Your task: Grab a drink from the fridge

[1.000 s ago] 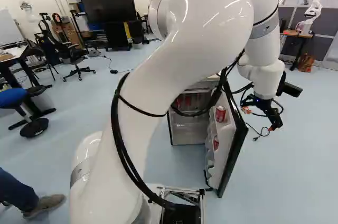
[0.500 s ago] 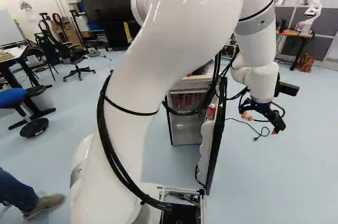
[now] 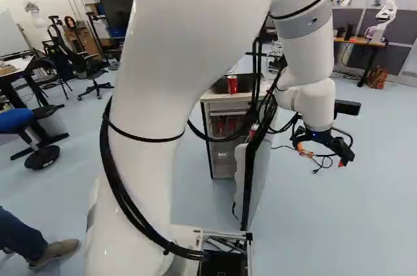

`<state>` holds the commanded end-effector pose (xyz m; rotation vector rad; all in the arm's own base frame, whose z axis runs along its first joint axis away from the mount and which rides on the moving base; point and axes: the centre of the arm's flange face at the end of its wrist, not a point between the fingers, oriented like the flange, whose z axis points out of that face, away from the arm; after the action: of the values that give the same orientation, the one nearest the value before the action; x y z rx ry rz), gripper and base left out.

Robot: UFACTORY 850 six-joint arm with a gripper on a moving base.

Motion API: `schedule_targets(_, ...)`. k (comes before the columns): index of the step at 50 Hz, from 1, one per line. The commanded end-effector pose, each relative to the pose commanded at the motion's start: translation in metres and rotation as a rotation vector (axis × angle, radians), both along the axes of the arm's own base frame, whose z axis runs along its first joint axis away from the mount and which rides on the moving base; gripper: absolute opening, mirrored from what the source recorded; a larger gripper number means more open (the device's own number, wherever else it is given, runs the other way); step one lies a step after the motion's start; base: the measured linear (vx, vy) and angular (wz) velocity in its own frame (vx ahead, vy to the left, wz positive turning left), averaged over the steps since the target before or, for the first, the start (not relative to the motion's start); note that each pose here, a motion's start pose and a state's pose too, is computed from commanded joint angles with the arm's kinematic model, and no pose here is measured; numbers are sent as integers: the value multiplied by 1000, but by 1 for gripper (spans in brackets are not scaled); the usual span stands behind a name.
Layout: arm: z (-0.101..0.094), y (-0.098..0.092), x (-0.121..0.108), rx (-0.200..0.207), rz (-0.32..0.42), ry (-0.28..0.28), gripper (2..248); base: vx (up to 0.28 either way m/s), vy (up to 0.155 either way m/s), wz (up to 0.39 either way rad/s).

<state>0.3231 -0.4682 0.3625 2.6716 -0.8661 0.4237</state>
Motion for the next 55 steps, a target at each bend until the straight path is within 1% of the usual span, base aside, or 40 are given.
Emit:
schedule_targets(19, 4, 28, -16, -69, 163, 34, 247, 0, 0, 0)
schedule_targets(55, 11, 92, -21, -172, 497, 56, 247, 0, 0, 0)
